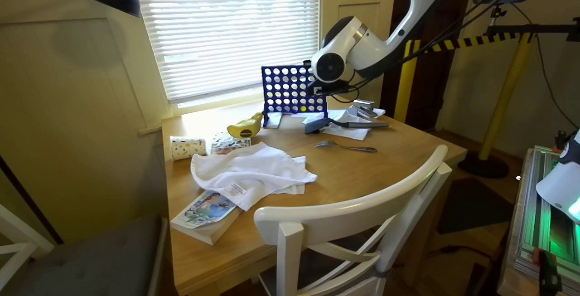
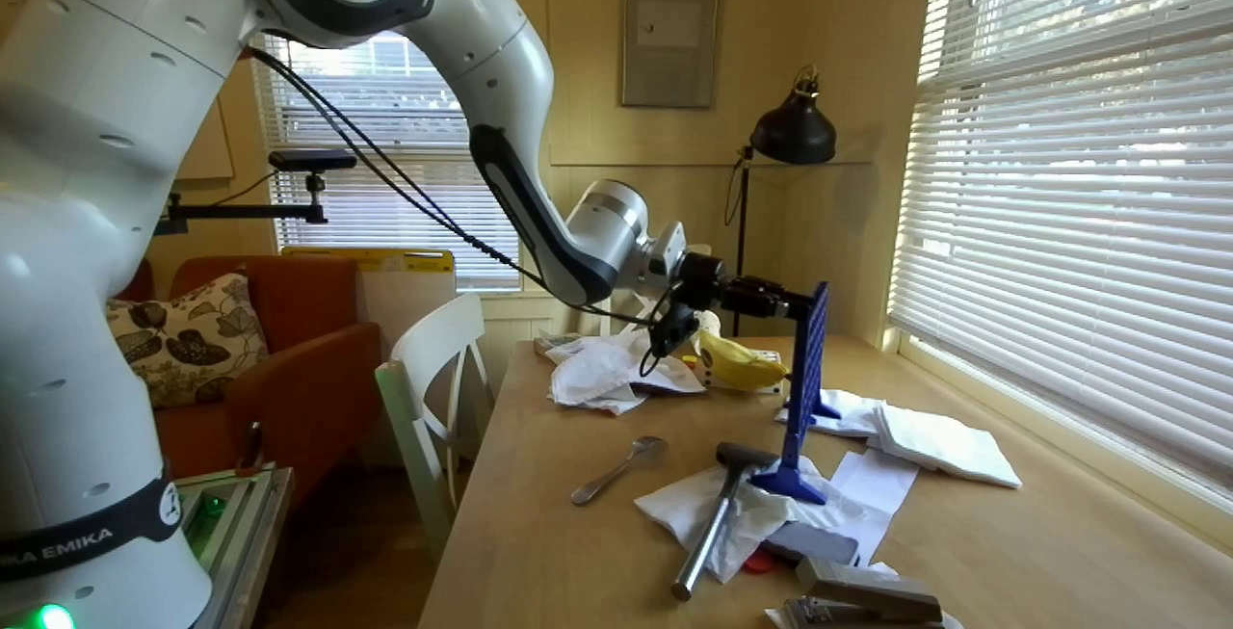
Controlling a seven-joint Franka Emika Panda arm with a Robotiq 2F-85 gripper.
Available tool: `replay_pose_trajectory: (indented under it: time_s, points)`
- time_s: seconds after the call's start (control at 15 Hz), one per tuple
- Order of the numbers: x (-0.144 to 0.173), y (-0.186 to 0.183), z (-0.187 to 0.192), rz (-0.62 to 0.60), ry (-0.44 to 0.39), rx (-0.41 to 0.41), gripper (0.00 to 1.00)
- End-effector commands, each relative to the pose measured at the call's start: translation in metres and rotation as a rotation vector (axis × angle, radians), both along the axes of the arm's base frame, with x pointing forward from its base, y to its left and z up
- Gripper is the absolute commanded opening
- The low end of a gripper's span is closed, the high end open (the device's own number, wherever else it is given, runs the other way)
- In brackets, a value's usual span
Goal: Pick up the black object from the table and put it in the blue object
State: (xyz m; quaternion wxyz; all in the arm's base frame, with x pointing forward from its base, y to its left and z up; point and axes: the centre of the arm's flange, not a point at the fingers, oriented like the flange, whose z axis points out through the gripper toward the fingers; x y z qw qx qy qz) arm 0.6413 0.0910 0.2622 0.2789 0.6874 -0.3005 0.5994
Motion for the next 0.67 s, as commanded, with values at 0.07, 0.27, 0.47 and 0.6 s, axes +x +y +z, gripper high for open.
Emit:
replay_pose_trajectory:
  time_s: [0.07, 0.27, 0.47, 0.6]
  points:
    - [-0.001, -0.003, 0.000, 0.026, -0.007, 0.002, 0.95]
    - [-0.001, 0.002, 0.005, 0.030, -0.001, -0.028, 1.00]
    - [0.000, 0.016, 0.014, 0.025, 0.026, -0.116, 1.00]
    - [-0.001, 0.026, 0.021, 0.041, 0.031, -0.168, 1.00]
